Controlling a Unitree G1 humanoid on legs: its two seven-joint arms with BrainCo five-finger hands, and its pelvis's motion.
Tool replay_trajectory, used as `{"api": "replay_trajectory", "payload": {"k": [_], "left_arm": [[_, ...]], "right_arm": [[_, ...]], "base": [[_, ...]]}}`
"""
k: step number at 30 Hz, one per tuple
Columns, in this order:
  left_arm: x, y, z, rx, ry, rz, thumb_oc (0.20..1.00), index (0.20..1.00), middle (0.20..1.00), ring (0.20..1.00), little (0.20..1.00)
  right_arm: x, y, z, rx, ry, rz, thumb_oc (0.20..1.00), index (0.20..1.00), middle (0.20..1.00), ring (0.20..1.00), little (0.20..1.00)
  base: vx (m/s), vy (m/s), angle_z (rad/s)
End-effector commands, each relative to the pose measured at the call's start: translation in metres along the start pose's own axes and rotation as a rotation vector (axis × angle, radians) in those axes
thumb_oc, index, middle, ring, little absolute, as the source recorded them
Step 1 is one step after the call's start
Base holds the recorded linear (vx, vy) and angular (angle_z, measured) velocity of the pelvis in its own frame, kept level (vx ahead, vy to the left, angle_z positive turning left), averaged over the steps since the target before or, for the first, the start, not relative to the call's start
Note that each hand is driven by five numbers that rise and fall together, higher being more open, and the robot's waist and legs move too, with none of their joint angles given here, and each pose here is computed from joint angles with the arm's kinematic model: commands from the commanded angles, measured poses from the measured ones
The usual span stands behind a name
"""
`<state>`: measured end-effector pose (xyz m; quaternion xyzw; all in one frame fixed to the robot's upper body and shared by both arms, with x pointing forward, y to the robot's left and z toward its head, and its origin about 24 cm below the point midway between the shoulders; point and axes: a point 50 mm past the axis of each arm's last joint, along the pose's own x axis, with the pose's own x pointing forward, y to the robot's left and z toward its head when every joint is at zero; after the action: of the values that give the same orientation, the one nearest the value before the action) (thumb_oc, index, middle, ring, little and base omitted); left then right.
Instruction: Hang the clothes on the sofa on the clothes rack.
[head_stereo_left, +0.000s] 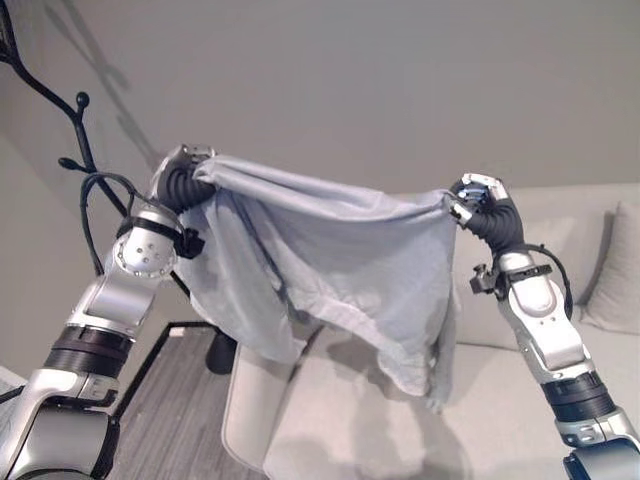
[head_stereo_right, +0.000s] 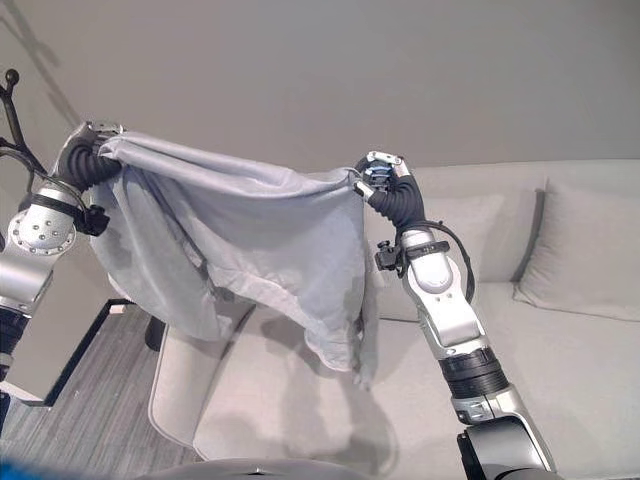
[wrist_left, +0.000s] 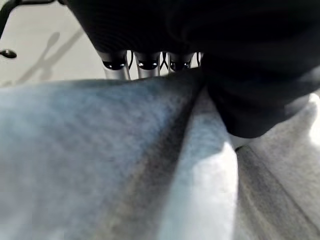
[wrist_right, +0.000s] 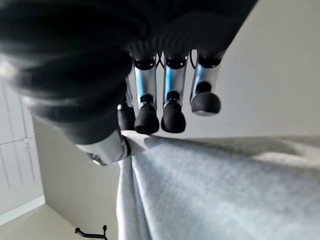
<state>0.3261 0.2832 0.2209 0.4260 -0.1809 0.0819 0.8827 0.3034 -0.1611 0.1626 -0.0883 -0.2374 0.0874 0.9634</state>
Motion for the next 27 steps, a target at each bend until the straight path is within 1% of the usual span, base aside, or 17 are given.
{"api": "replay_trajectory", "payload": {"k": [1,6,11,12,16,17,21,24,27], "left_arm": [[0.016,0.043,0.025,0.042,-0.125,0.192,0.2,0.2,0.2,0.2,0.2],[0.025,0.047,0.045,0.011,-0.202,0.228,0.2,0.2,0.2,0.2,0.2],[0.033,0.043,0.074,-0.074,-0.324,0.261,0.2,0.2,0.2,0.2,0.2],[0.035,0.036,0.085,-0.09,-0.364,0.243,0.2,0.2,0.2,0.2,0.2],[0.035,0.024,0.098,-0.132,-0.422,0.181,0.2,0.2,0.2,0.2,0.2],[0.034,0.015,0.105,-0.167,-0.447,0.141,0.2,0.2,0.2,0.2,0.2],[0.032,0.007,0.118,-0.169,-0.499,0.112,0.2,0.2,0.2,0.2,0.2],[0.03,-0.001,0.124,-0.173,-0.52,0.075,0.2,0.2,0.2,0.2,0.2],[0.032,-0.005,0.128,-0.166,-0.527,0.06,0.2,0.2,0.2,0.2,0.2]], "right_arm": [[0.016,0.01,0.031,0.041,-0.182,0.039,0.2,0.2,0.2,0.2,0.2],[0.028,0.007,0.049,0.031,-0.27,0.009,0.2,0.2,0.2,0.2,0.2],[0.031,-0.01,0.065,-0.044,-0.329,-0.057,0.2,0.2,0.2,0.2,0.2],[0.028,-0.019,0.066,-0.064,-0.334,-0.101,0.2,0.2,0.2,0.2,0.2],[0.022,-0.029,0.062,-0.101,-0.315,-0.126,0.2,0.2,0.2,0.2,0.2],[0.018,-0.034,0.057,-0.133,-0.289,-0.155,0.2,0.2,0.2,0.2,0.2],[0.018,-0.031,0.055,-0.132,-0.282,-0.194,0.2,0.2,0.2,0.2,0.2],[0.016,-0.033,0.052,-0.133,-0.265,-0.222,0.2,0.2,0.2,0.2,0.2],[0.017,-0.033,0.052,-0.141,-0.268,-0.217,0.2,0.2,0.2,0.2,0.2]], "base": [[-0.04,0.062,0.08],[-0.05,0.124,0.09],[0.02,0.438,0.07],[0.1,0.697,-0.11],[0.07,0.565,-0.13],[-0.01,0.594,-0.05],[-0.06,0.56,-0.03],[-0.09,0.535,-0.59],[-0.08,0.277,0.1]]}}
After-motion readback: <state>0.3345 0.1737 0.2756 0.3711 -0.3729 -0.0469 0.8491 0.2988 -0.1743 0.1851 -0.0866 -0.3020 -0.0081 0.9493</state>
